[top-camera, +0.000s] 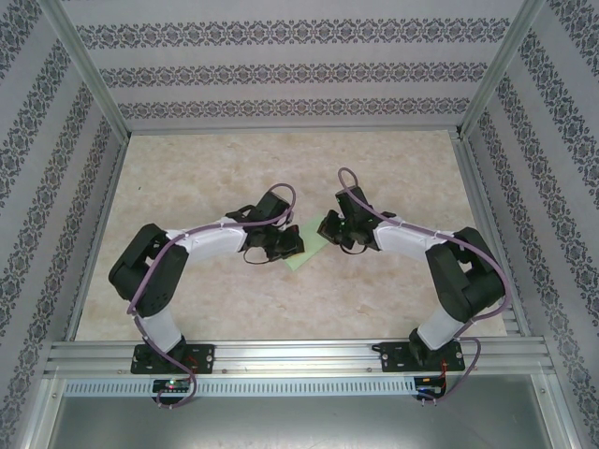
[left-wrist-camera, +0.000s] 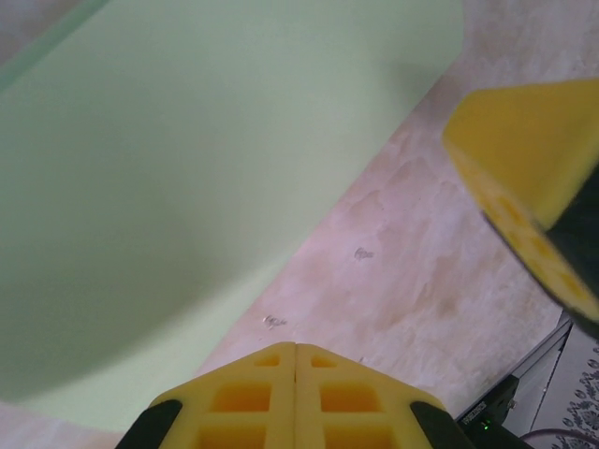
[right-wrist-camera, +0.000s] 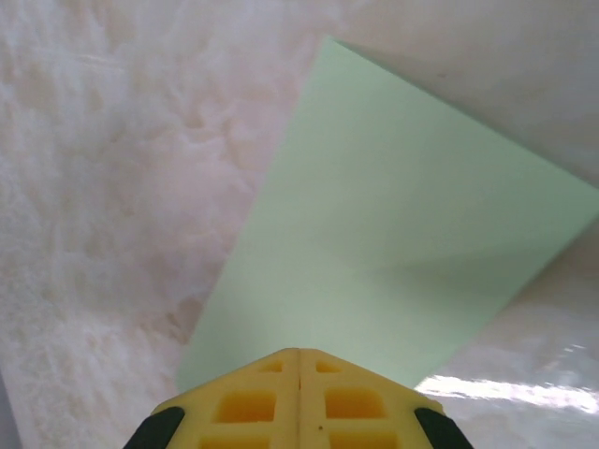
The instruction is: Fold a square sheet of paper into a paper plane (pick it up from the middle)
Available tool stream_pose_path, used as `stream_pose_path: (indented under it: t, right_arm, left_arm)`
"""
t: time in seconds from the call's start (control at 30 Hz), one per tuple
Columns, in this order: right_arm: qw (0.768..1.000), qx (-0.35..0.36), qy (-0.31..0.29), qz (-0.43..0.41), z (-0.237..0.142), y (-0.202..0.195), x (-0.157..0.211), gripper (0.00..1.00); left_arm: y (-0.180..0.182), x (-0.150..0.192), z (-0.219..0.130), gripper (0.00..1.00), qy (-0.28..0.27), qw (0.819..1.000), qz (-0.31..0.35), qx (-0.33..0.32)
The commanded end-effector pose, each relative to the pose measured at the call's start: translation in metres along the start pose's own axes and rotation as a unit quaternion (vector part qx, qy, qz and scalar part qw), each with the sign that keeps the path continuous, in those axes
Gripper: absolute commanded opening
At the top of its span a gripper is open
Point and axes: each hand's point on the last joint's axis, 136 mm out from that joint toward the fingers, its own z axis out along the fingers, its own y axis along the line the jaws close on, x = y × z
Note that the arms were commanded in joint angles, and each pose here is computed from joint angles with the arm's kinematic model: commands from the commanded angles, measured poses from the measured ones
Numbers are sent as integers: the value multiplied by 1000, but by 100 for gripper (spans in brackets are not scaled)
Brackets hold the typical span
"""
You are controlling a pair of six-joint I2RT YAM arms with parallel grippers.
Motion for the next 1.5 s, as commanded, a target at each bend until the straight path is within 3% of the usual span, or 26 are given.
stream_pose_path:
  t: [0.0, 0.43, 1.2, 1.47]
  right_arm:
    - [999, -26, 19, -31, 6, 9, 5, 0]
    - [998, -28, 48, -13, 29, -3, 16, 0]
    - [998, -26, 63, -1, 33, -24, 35, 0]
    - [998, -6, 67, 3, 37, -34, 37, 0]
  left_arm:
    - [-14, -6, 8, 2, -3, 1000, -2, 11]
    - [-11, -6, 35, 0, 24, 1000, -11, -6]
    - [12, 2, 48, 0, 46, 998, -24, -43]
    - [-5, -1, 47, 0, 44, 999, -11, -3]
